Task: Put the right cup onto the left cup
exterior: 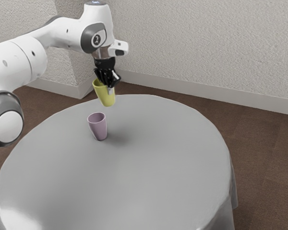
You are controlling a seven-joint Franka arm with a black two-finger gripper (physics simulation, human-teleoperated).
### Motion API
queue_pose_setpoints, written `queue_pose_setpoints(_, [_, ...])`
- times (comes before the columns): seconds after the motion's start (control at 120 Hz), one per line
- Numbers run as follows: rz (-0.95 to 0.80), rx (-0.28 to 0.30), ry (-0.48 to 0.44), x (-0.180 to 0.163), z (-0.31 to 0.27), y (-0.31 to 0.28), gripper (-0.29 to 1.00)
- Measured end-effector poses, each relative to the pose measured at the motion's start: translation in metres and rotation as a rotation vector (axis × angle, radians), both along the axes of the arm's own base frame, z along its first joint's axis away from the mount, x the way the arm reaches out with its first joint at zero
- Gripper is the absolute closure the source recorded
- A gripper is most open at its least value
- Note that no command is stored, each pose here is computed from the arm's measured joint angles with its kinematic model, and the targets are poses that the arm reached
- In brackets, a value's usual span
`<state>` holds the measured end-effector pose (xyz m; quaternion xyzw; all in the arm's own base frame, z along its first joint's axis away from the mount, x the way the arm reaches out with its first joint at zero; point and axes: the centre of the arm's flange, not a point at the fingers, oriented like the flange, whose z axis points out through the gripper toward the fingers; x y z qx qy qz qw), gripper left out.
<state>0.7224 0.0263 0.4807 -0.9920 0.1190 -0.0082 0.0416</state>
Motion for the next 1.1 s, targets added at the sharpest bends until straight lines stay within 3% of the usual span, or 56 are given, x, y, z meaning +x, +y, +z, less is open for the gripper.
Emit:
queue_pose_setpoints(0.342, [0.041,0.019,0.03,-0.009,-0.006,0.031,0.79])
queue_pose_setpoints(0.7, [0.058,0.026,0.092,-0.008,-0.051,0.046,0.79])
queue_pose_setpoints(1.1, [0.053,0.026,0.085,0.002,-0.08,0.046,0.79])
